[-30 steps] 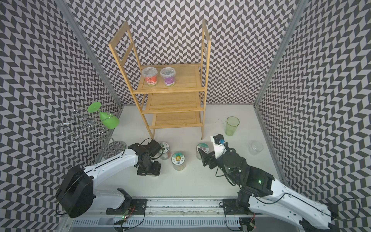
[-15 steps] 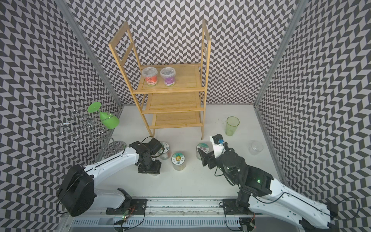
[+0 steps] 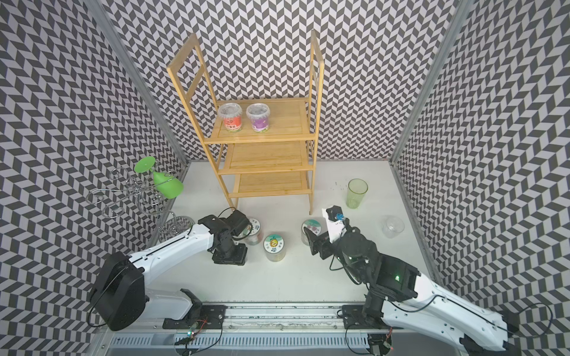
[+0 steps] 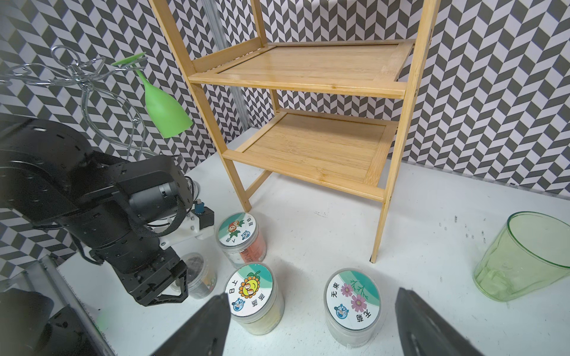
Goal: Place the seed container on the shelf
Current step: Pick up the seed jar at the center of the board.
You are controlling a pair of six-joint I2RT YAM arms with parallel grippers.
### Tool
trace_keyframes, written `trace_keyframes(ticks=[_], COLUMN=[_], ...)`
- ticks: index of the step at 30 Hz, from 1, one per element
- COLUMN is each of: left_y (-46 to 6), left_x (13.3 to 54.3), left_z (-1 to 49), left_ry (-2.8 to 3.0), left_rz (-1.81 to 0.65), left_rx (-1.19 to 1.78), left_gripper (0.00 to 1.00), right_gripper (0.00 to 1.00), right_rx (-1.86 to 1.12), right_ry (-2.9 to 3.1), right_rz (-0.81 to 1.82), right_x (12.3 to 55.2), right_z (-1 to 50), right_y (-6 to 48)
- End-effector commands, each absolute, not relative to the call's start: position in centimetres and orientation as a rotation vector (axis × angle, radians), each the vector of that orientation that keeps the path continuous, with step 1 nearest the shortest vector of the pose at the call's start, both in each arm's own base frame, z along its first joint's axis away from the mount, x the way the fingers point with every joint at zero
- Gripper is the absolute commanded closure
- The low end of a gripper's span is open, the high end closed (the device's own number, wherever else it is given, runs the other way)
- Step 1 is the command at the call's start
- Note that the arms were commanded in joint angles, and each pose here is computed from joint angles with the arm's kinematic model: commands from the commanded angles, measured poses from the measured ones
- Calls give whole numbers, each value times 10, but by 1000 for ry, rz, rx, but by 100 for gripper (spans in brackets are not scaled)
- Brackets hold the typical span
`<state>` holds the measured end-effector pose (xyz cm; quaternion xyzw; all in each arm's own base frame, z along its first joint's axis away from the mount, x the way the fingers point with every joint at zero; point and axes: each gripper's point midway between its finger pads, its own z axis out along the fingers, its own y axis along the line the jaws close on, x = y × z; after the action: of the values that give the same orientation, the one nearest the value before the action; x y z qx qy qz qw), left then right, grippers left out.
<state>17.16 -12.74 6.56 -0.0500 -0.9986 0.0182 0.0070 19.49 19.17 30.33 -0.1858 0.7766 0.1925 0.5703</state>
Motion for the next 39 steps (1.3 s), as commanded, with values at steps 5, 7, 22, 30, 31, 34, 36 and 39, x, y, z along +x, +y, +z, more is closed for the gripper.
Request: trace_keyframes(ticks=[5,7,22,30,31,34,36,39], left_y=[-128,-129,-132,-135,-135,-134,-134,-135], left_x=[174,173,180,196,197,197,198,202], left_z=[78,79,76,79,78,73,70,67], left_ry=[-3139,-3138,-3155,-3194,-3194,-3191,-3191,-3199], left_rz=[82,97,93,56,55,40,28,24], left_rx=[-179,-178,-176,-200,-200,-202,-204,-207], left_gripper=[38,38,15,16,16,16,17,18], right_gripper=[13,13,12,12,13,12,12,12], right_rx=[-409,-410,-428,-424,-421,-422,-418,-420], right_ry=[1787,1787,1778,1778,1779,1780,1776,1778], right_rz=[484,485,483,481,479,475,477,474], right_x=[196,196,198,197,197,197,197,197], right_z=[313,313,313,313,313,313,314,313], right_y=[195,195,200,199,198,197,196,196])
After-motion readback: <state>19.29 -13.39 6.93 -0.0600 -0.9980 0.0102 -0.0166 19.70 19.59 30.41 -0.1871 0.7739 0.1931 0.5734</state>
